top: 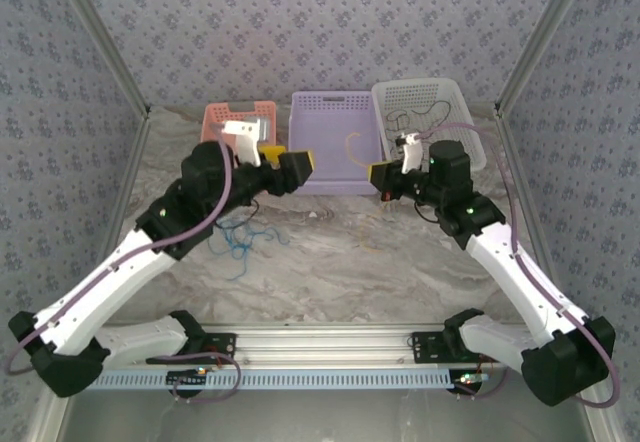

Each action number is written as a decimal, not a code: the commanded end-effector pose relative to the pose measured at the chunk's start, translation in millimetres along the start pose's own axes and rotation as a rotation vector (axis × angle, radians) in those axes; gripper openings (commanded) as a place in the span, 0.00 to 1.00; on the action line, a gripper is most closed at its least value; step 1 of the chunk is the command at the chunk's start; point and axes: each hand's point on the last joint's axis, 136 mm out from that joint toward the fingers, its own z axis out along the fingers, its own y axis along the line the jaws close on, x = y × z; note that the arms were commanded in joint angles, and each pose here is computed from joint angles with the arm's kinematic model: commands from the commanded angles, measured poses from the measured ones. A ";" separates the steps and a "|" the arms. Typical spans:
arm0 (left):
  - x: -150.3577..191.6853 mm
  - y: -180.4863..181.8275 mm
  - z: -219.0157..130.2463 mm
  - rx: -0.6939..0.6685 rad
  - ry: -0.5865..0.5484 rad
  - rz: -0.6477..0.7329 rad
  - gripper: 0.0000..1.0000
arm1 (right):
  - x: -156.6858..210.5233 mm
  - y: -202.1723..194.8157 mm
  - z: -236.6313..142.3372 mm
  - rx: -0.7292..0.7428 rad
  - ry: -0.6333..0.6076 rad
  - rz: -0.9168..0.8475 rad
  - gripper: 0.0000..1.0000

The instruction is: Untangle the cables

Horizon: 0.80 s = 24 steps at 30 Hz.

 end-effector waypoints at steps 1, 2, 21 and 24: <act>26.5 -2.1 24.7 0.011 0.192 0.073 0.77 | 3.1 15.5 1.6 -0.019 0.048 -0.099 0.00; 28.5 -1.1 34.9 0.006 0.216 0.085 0.75 | 5.6 20.1 3.3 -0.032 0.058 -0.105 0.00; 36.9 33.7 80.5 -0.085 0.247 0.085 0.00 | 26.0 52.2 22.9 -0.125 0.123 -0.117 0.00; 26.1 31.5 77.4 -0.071 0.216 0.076 0.00 | 32.1 55.6 24.1 -0.137 0.142 -0.120 0.00</act>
